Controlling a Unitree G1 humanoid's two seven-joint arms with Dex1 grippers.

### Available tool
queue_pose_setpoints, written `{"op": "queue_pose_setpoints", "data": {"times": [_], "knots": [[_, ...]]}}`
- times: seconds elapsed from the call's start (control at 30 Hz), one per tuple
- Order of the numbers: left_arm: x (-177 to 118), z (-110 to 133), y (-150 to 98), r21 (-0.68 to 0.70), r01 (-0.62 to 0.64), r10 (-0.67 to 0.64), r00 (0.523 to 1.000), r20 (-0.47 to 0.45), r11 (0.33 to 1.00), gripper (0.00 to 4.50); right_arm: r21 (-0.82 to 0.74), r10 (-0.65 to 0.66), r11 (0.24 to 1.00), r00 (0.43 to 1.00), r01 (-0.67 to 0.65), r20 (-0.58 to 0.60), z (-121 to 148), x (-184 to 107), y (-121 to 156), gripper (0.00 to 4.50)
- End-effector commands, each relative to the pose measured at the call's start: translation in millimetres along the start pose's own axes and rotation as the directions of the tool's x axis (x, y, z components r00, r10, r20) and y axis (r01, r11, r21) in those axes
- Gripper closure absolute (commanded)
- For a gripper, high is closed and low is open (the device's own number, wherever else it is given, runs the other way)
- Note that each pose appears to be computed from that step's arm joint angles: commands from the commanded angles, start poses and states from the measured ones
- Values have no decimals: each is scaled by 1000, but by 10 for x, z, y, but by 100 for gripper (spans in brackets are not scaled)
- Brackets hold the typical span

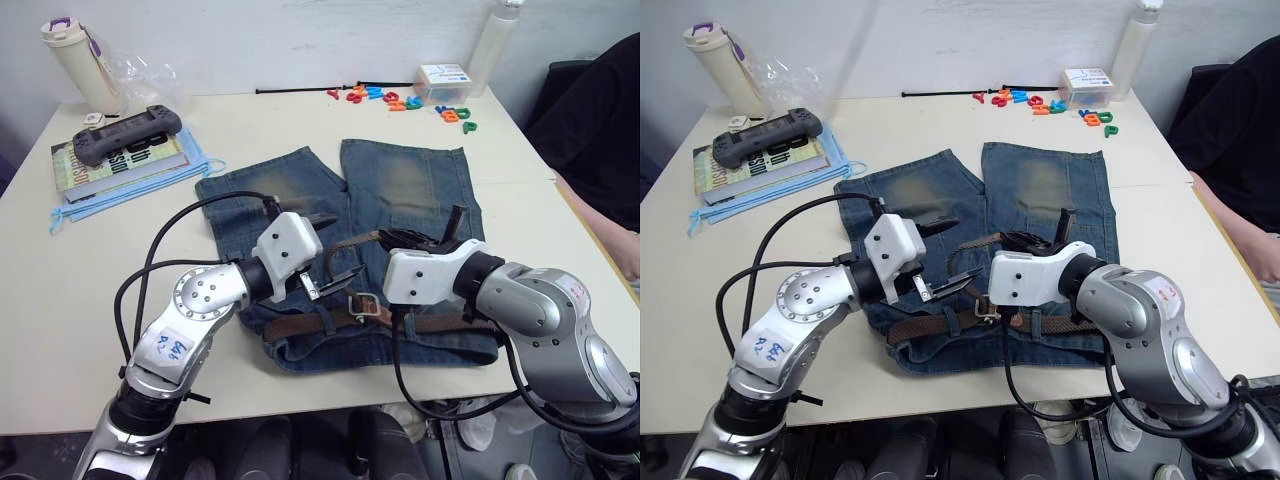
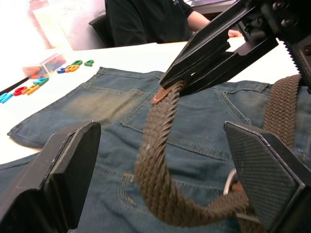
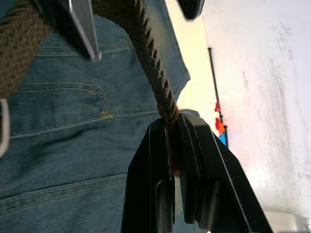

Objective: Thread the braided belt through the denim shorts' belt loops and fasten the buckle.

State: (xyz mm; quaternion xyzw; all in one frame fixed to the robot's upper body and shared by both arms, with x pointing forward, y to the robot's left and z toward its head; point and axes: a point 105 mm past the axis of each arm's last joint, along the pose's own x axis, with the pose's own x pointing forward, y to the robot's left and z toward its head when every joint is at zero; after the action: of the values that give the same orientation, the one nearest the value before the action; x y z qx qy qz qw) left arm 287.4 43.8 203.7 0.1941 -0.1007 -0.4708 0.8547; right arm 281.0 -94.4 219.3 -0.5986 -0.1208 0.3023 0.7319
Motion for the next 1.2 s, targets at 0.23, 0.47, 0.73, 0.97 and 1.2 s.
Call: {"op": "queue_pose_setpoints", "data": {"times": [0.23, 0.47, 0.73, 0.97, 1.2], "knots": [[16, 32, 13, 8, -13, 13, 1000, -11, 1000, 239, -36, -38, 999, 999, 39, 31, 106, -17, -56, 450], [39, -43, 5, -36, 0, -2, 999, -53, 999, 442, -34, -45, 998, 998, 47, 50, 150, -18, -55, 450], [50, -84, 34, -78, -24, 20, 999, -49, 997, 442, -14, -58, 998, 996, 59, 70, 195, -23, -53, 450], [-44, -130, 79, -218, -55, 59, 998, 15, 974, 450, 163, -132, 978, 991, 128, 17, 90, -74, -137, 336], [-142, -165, 113, -337, -36, 63, 996, 70, 941, 450, 435, -114, 890, 991, 134, -72, -158, -286, -124, 139]]}}
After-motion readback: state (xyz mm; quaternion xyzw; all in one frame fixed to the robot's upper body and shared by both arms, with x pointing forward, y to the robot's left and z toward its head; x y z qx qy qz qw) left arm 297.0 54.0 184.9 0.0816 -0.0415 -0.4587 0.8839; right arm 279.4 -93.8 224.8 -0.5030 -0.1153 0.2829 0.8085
